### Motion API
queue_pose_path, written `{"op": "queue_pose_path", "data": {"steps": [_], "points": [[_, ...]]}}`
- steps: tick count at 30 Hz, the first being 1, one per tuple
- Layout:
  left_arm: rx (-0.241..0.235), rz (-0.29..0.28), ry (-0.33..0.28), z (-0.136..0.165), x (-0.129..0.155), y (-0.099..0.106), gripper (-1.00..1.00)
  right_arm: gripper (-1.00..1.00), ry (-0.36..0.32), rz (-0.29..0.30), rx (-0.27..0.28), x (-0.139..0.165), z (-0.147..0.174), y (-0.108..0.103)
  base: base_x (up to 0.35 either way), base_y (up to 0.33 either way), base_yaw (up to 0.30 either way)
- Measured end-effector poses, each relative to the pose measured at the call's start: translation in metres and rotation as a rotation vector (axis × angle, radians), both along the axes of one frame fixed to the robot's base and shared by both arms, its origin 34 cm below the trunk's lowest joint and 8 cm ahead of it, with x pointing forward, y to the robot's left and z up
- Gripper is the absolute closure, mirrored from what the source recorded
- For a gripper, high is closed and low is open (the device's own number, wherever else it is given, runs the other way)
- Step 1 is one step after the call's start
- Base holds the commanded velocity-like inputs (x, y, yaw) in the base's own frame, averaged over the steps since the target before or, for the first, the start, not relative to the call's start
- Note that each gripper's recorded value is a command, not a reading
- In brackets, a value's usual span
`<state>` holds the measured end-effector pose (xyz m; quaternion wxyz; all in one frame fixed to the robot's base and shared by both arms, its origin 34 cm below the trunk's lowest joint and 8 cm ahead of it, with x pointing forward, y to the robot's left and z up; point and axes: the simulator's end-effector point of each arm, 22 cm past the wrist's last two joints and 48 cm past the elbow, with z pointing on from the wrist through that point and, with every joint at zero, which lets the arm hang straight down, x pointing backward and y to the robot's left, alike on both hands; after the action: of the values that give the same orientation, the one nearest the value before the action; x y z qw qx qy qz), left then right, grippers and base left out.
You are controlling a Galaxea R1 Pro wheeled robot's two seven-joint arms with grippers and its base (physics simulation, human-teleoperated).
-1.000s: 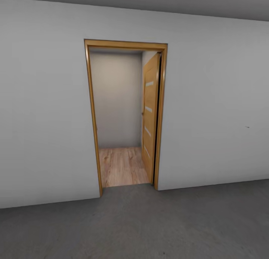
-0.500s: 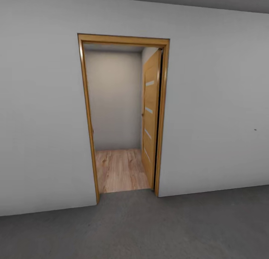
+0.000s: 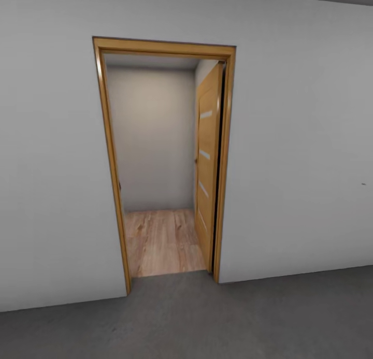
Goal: Move the two storage containers from the living room to the garage. In the garage, place one container on the floor and stack the other container on top of it (either order is fine).
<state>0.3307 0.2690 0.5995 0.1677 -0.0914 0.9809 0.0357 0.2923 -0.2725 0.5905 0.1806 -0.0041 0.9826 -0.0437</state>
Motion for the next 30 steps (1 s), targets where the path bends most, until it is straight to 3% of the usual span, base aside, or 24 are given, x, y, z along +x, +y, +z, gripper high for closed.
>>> {"op": "queue_pose_path", "data": {"steps": [14, 30], "points": [[0.003, 0.001, 0.000, 0.0001, -0.0001, 0.0022, -1.00, -1.00, 0.000, -0.001, 0.000, -0.0001, 0.0000, 0.0000, 0.323, -0.010, 0.176], [0.002, 0.000, 0.000, 0.0000, -0.0002, 0.0013, -1.00, -1.00, 0.000, 0.004, -0.002, -0.0001, 0.0000, -0.0009, 0.323, 0.000, 0.011]]}}
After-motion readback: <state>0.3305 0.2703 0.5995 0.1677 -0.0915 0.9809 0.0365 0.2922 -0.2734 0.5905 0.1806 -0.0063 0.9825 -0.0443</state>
